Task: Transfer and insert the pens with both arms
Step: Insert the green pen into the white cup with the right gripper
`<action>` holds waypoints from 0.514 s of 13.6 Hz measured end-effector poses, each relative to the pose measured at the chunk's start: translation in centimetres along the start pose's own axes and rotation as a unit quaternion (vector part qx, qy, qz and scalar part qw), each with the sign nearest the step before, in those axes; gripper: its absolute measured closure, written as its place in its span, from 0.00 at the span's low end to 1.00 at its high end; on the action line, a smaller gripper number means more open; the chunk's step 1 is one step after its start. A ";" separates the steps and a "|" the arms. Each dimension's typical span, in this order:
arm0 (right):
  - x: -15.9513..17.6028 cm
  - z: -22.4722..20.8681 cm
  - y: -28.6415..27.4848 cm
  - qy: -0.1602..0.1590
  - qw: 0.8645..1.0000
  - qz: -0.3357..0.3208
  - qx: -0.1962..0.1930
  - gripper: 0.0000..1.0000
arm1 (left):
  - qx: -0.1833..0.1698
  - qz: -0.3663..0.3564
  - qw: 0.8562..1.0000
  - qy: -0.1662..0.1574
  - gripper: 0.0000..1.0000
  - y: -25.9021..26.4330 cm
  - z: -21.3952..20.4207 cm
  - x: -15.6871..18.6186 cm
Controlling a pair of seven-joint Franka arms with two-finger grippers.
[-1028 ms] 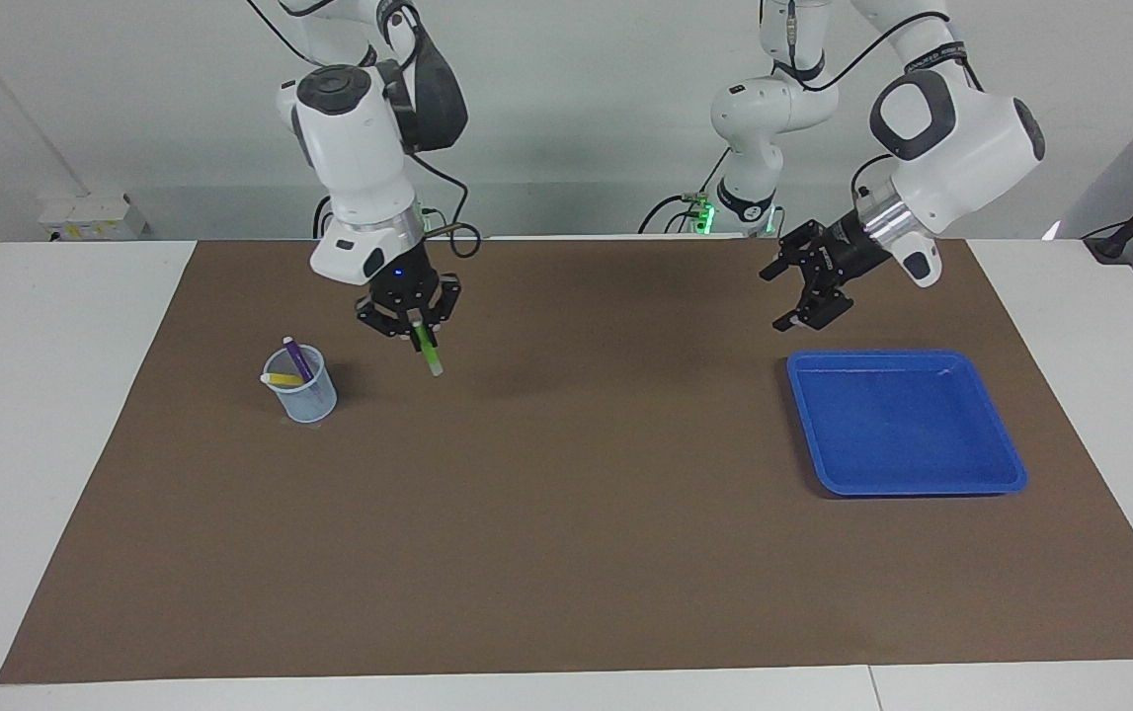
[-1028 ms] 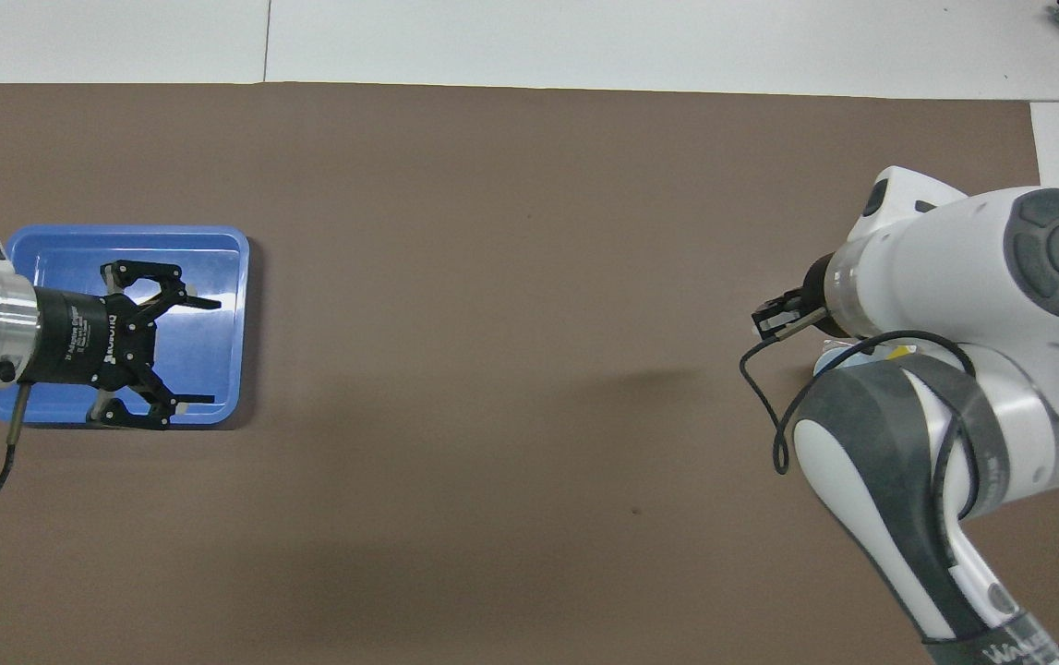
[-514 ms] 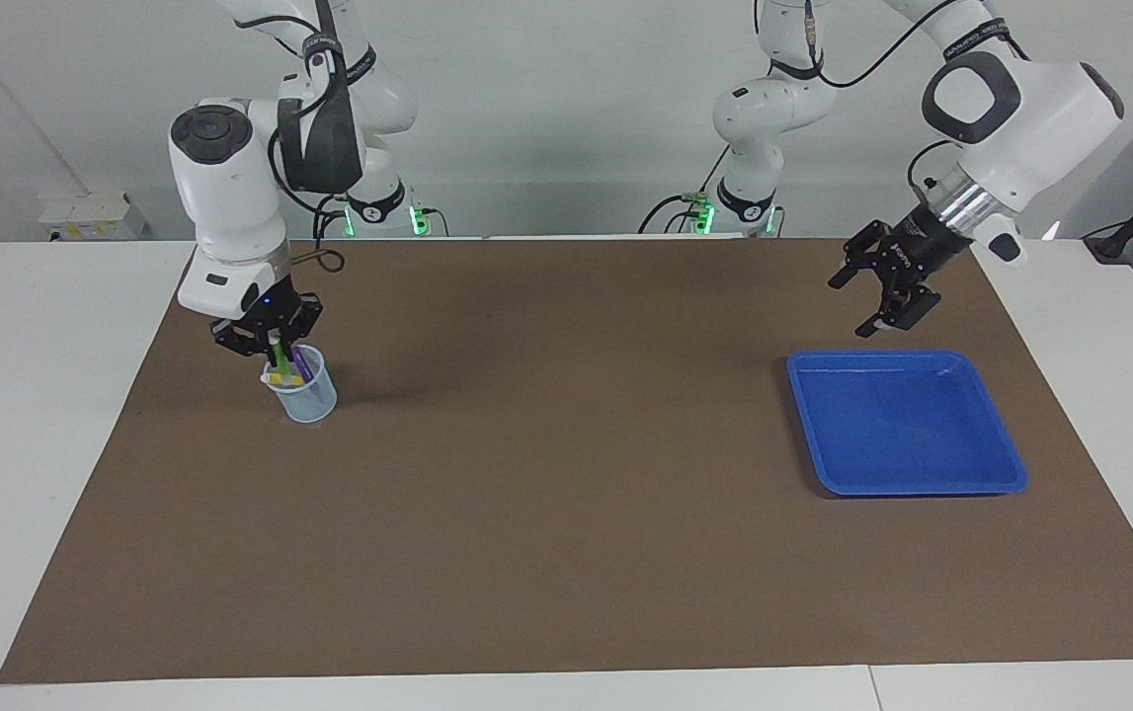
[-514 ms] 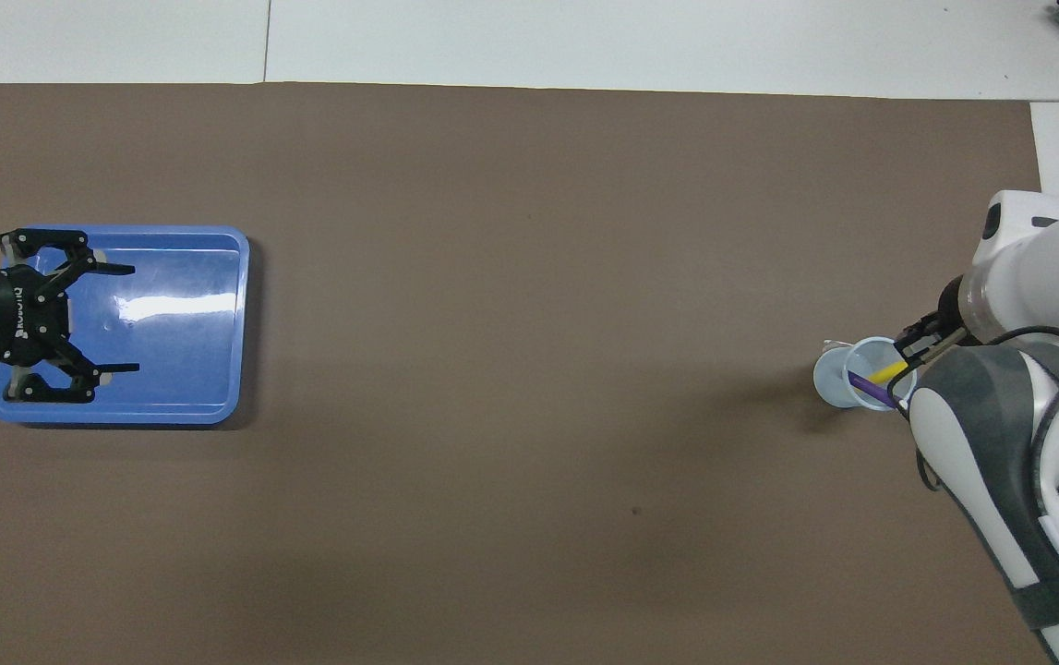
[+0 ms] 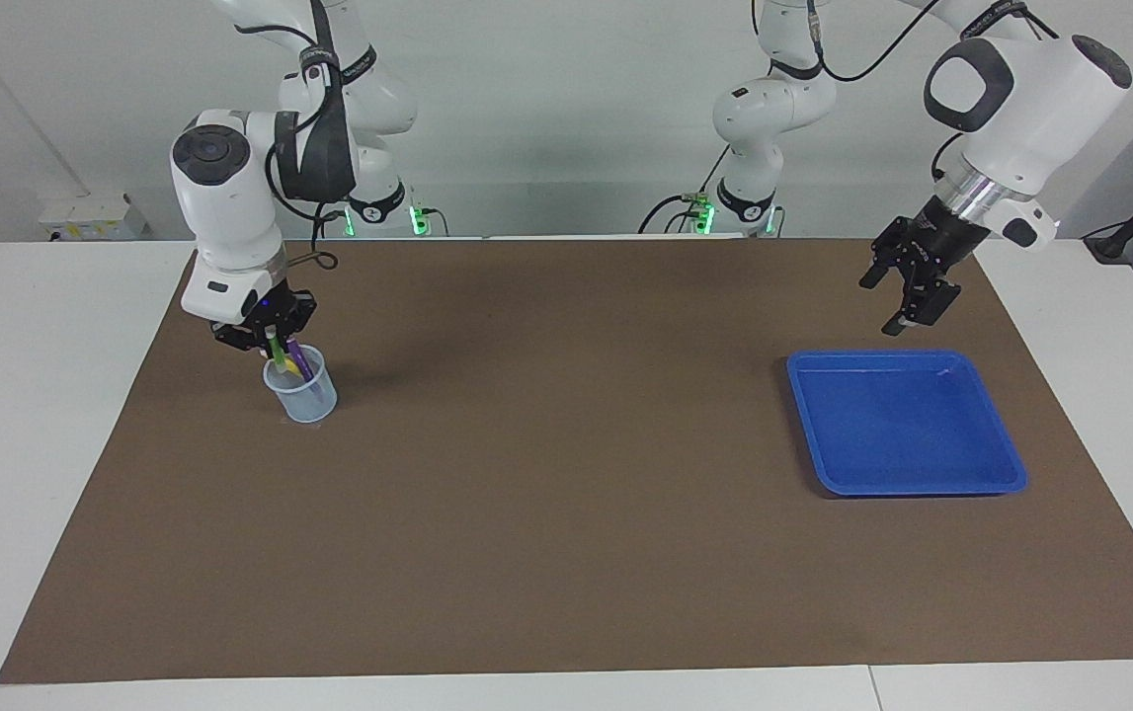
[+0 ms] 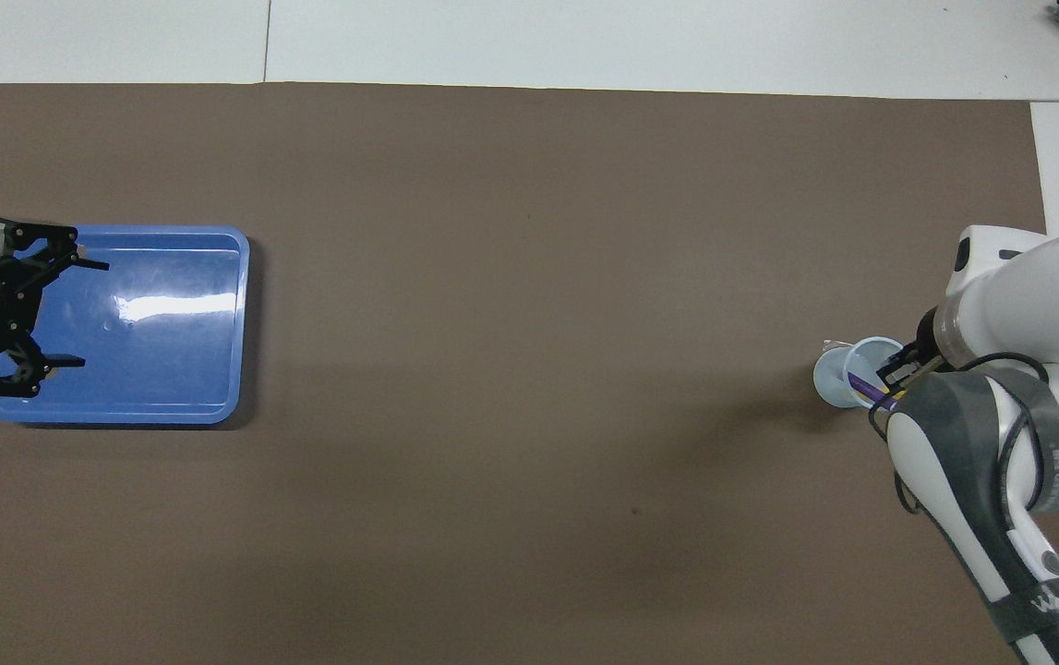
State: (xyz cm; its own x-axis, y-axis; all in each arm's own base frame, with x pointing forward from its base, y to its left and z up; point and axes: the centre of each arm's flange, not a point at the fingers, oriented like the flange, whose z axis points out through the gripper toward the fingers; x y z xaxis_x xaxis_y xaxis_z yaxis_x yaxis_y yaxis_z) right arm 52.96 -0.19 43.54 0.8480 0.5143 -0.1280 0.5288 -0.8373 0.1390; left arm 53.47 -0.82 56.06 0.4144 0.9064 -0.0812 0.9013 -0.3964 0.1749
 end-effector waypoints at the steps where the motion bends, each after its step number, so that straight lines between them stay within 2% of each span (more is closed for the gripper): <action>1: 0.0 0.3 -0.1 -0.002 1.000 -0.001 0.001 0.78 | 0.004 0.055 0.998 0.017 0.00 -0.1 -1.0 0.7; 3: 0.0 0.4 -0.3 -0.002 1.000 -0.002 0.001 0.57 | 0.017 0.174 0.984 0.036 0.00 -0.5 -3.5 2.3; 5: 0.2 0.1 -0.3 0.004 1.000 0.001 -0.002 0.33 | 0.038 0.287 0.956 0.046 0.00 -0.9 -6.1 3.0; 7: 0.5 -0.8 -0.2 0.018 1.000 0.018 0.006 0.10 | 0.060 0.369 0.926 0.051 0.00 -0.6 -7.8 2.0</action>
State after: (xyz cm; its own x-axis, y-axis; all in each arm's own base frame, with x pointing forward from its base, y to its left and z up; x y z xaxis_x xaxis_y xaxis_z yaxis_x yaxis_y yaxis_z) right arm 53.34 0.41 44.25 0.8676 0.4895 -0.0876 0.4971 -0.8577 0.1310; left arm 52.82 2.36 63.41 0.9143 0.3896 0.1109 0.3880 -0.9209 0.0360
